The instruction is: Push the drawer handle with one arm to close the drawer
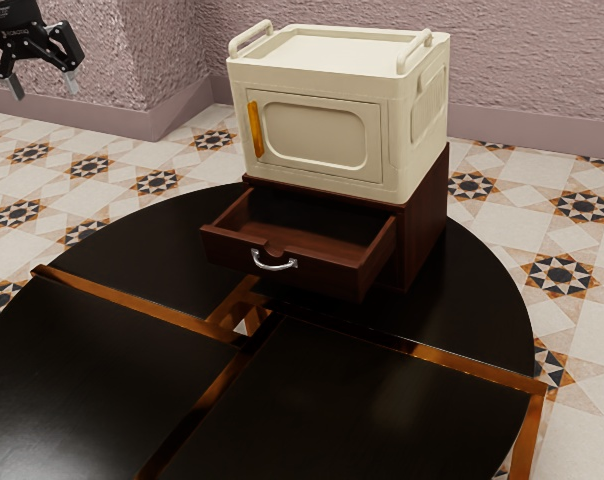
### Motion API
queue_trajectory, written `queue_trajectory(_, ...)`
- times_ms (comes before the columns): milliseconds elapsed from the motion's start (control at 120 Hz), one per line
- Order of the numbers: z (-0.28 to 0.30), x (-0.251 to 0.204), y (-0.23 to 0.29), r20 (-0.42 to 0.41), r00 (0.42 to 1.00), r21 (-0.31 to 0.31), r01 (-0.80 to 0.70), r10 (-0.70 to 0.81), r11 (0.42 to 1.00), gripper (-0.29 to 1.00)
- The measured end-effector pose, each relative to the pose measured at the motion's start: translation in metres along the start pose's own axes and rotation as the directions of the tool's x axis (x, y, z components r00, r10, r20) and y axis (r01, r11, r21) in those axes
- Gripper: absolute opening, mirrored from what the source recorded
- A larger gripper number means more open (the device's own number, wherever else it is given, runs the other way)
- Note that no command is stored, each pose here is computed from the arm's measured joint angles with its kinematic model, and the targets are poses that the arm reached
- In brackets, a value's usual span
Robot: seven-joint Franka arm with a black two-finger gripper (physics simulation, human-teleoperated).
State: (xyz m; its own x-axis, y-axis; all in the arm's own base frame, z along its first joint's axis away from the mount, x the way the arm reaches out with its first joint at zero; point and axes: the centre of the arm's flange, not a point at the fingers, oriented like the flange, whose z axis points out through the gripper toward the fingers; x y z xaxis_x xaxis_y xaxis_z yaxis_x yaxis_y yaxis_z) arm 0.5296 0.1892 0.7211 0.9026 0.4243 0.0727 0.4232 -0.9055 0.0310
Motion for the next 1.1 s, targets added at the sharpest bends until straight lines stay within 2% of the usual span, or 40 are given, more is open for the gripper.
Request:
queue_trajectory(383,-0.002,-0.001,0.001,-0.003,1.0,-0.002,-0.002,0.002,1.0,0.68)
queue_trajectory(408,-0.016,-0.007,0.002,-0.028,1.0,-0.006,-0.008,0.007,1.0,0.68)
queue_trajectory(475,-0.104,-0.061,0.003,-0.189,0.981,-0.048,-0.05,0.04,0.998,0.68)
queue_trajectory(508,-0.13,-0.083,0.003,-0.238,0.97,-0.06,-0.067,0.051,0.996,0.68)
queue_trajectory(625,-0.145,-0.098,0.007,-0.268,0.961,-0.068,-0.09,0.069,0.994,0.68)
queue_trajectory(675,-0.134,-0.095,0.016,-0.237,0.968,-0.069,-0.106,0.086,0.992,0.68)
queue_trajectory(708,-0.111,-0.097,0.024,-0.178,0.978,-0.07,-0.125,0.111,0.99,0.68)
queue_trajectory(758,-0.099,-0.137,0.04,-0.139,0.974,-0.059,-0.191,0.181,0.98,0.68)
queue_trajectory(808,-0.079,-0.178,0.035,-0.101,0.973,-0.068,-0.216,0.209,0.974,0.68)
queue_trajectory(967,0.089,-0.265,0.016,0.111,0.966,-0.083,-0.227,0.235,0.97,0.68)
queue_trajectory(1100,0.192,-0.291,0.016,0.248,0.936,-0.08,-0.235,0.248,0.969,0.68)
